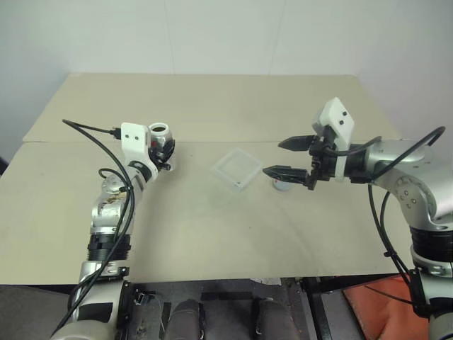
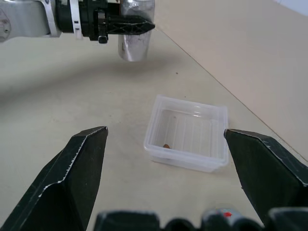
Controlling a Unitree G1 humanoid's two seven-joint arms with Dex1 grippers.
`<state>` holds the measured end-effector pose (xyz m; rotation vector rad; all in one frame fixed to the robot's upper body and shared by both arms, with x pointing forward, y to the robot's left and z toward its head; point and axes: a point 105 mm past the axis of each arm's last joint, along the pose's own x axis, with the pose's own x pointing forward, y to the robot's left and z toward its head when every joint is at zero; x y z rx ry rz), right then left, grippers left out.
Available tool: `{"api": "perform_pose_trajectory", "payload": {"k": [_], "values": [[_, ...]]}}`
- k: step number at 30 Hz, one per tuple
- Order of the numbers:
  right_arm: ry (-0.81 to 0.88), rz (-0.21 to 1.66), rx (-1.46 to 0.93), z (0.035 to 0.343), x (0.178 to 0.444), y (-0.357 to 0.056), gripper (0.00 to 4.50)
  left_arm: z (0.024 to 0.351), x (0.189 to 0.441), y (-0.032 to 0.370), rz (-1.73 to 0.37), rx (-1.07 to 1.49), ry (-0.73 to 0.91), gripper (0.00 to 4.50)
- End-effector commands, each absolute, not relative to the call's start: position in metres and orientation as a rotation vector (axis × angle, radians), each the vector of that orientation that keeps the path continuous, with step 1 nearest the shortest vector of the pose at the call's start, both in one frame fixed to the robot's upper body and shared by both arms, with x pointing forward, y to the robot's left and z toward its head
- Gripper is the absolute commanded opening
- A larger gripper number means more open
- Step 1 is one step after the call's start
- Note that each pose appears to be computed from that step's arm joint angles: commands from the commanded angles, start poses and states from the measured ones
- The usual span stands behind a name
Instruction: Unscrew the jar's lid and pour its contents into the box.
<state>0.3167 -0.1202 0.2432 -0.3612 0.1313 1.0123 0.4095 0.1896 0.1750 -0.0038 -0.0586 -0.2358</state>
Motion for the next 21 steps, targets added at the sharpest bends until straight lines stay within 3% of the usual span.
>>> {"api": "perform_pose_trajectory", "payload": {"k": [1,9,16,21], "values": [[0.058,1.007,-0.393,0.259,0.313,-0.123,4.47,0.181,0.409,0.193,-0.207,0.007,-0.140,1.92],[0.051,1.021,-0.404,0.259,0.314,-0.121,4.47,0.171,0.412,0.189,-0.207,0.040,-0.215,1.92],[0.049,1.028,-0.418,0.258,0.314,-0.120,4.47,0.153,0.420,0.182,-0.233,0.064,-0.175,1.92],[0.047,1.032,-0.418,0.258,0.313,-0.120,4.50,0.152,0.415,0.182,-0.252,0.034,-0.167,3.51]]}}
